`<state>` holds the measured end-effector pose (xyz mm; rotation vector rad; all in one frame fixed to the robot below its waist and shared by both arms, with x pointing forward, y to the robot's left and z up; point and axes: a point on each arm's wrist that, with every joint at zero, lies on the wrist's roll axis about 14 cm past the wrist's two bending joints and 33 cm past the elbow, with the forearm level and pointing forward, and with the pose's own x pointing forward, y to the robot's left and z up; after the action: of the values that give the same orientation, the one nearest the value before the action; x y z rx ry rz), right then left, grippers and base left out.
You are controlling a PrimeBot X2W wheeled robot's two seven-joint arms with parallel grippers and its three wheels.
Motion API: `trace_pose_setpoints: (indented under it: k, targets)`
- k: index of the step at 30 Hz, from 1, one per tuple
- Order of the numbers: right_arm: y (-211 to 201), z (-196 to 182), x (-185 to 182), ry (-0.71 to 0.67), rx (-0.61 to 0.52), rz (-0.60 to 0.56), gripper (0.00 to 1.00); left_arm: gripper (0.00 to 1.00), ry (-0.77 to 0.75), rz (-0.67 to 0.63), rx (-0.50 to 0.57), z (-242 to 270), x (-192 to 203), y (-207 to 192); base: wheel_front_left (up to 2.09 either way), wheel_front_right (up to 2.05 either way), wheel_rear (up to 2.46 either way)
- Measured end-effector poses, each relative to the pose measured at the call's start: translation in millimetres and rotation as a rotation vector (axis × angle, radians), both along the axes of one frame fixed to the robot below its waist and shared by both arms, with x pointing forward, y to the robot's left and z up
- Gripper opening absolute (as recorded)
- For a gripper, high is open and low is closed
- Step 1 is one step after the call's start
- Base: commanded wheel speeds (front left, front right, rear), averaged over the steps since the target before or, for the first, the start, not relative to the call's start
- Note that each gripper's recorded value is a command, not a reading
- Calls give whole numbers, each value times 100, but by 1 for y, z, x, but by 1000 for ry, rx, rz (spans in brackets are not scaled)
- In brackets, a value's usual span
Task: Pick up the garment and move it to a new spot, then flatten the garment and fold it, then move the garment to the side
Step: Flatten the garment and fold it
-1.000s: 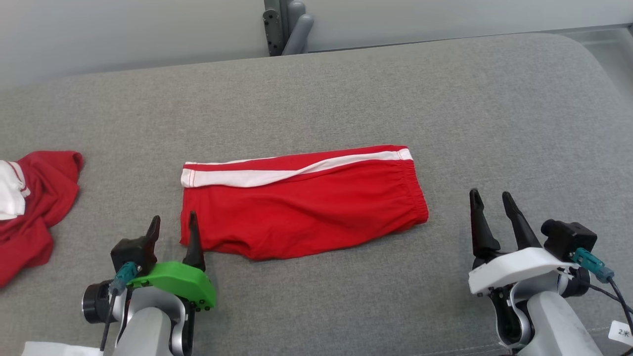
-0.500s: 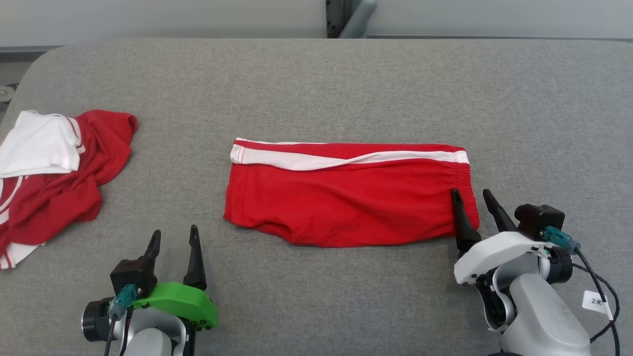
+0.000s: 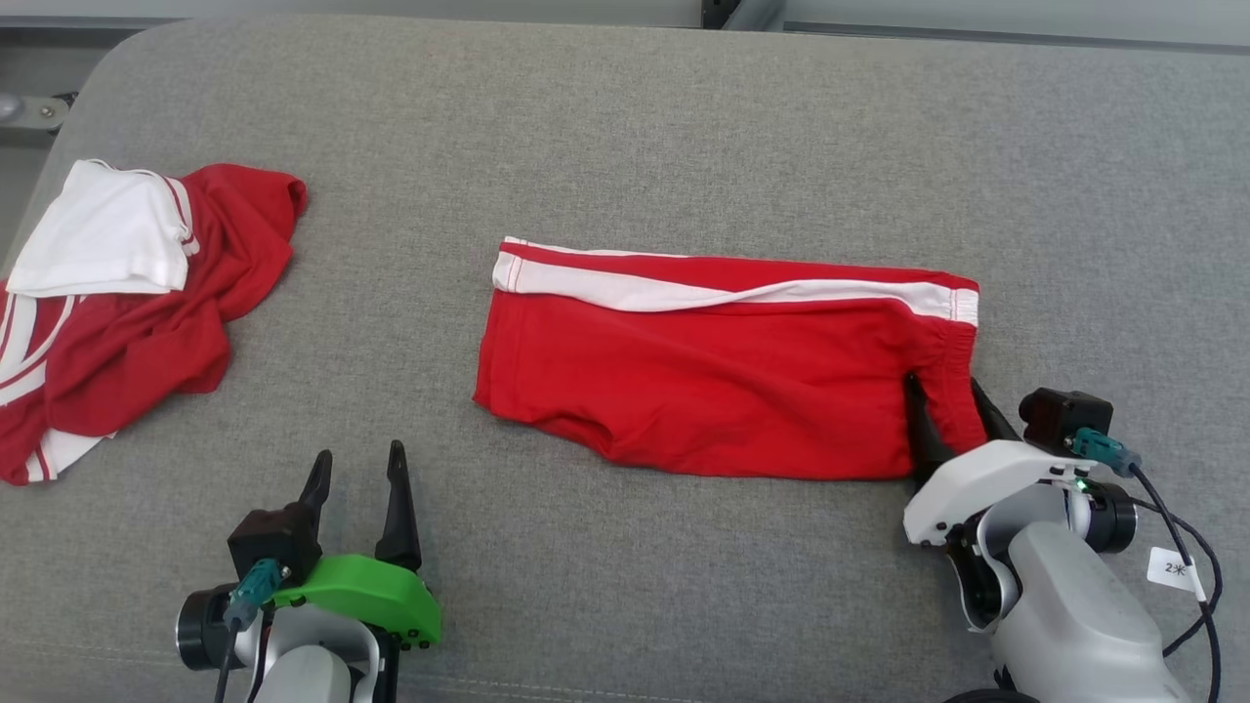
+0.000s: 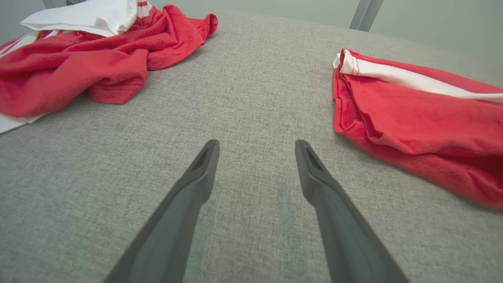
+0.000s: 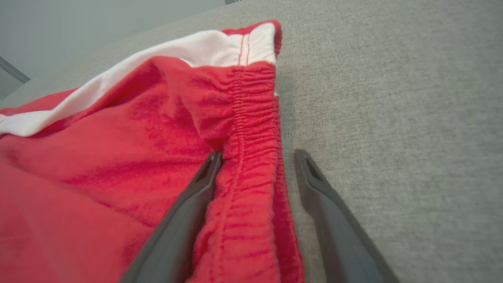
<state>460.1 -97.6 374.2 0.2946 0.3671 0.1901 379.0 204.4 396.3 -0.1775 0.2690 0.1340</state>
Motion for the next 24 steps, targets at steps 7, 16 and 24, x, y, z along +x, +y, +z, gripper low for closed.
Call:
trace_pose_setpoints:
  k: [7,16,24]
  targets:
    - [4,4,3,0,45,-5,0,100,1,0,-5,0,1,-1,0,0,0]
    - [-40,34,17,-91,37,-89,0,100,-6,-21,-20,1,2,-8,0,0,0]
    - [27,87,15,-211,133,111,0,100,-6,-58,-42,2,-1,-23,0,0,0]
